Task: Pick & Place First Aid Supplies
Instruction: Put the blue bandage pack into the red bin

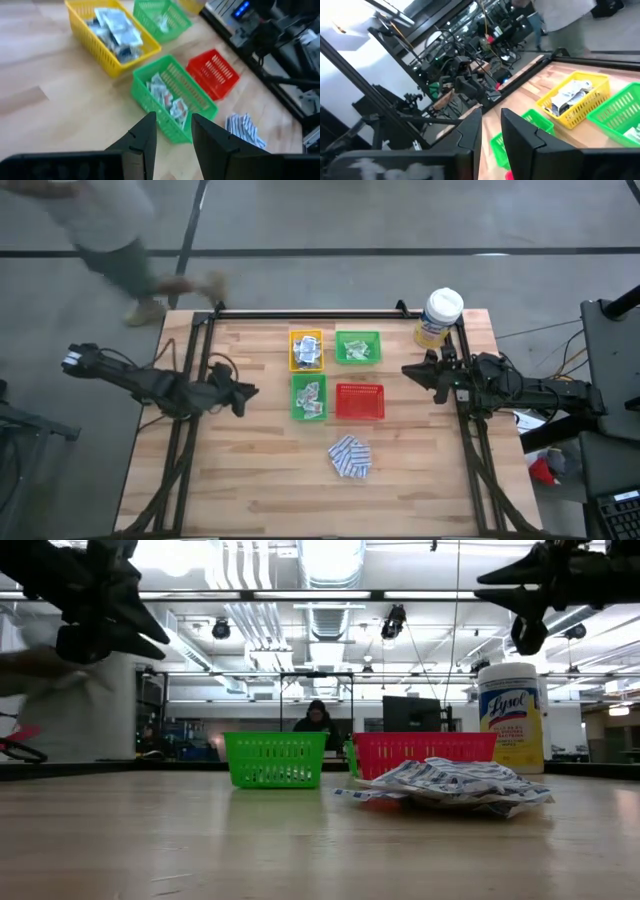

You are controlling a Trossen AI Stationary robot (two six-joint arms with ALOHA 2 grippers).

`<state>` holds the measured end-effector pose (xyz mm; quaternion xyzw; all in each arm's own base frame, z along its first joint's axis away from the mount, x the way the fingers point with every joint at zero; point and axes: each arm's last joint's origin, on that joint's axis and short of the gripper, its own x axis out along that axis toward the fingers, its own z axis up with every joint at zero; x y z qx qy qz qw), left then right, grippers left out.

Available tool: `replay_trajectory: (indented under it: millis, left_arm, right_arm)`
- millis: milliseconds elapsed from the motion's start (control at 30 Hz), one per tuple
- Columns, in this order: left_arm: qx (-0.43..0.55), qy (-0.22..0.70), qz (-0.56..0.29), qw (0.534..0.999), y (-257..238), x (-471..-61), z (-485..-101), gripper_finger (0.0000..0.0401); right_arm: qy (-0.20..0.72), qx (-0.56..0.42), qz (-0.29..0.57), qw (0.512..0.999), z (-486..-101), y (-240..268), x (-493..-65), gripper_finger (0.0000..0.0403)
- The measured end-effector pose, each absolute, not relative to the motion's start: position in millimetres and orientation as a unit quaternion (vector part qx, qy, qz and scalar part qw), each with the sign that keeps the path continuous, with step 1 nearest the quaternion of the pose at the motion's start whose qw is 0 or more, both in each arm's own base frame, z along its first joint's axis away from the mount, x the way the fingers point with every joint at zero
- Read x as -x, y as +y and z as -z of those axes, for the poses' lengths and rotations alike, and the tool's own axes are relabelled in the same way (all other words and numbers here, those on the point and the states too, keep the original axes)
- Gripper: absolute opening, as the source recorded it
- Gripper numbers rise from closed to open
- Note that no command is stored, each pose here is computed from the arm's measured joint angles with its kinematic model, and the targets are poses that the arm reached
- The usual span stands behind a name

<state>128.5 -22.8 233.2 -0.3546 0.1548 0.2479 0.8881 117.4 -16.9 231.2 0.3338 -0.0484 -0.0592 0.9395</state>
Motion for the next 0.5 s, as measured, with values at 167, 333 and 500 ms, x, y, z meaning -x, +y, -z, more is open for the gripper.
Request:
replay_trajectory:
  millis: [167, 333, 500]
  left_arm:
    - [0.327, 0.122, -0.24, 0.906, -13.1, -114.1, -238.8, 0.0115]
    - [0.288, 0.112, -0.227, 0.924, -8.3, -103.7, -238.3, 0.0115]
    - [0.239, 0.111, -0.216, 0.94, -6.4, -96.5, -230.6, 0.0115]
  right_arm:
    - [-0.071, -0.333, 0.051, 0.939, -235.8, -16.8, -117.1, 0.0069]
    - [-0.101, -0.33, 0.039, 0.938, -242.1, -16.8, -118.1, 0.0074]
    - [-0.111, -0.319, 0.007, 0.941, -245.8, -15.8, -122.1, 0.0073]
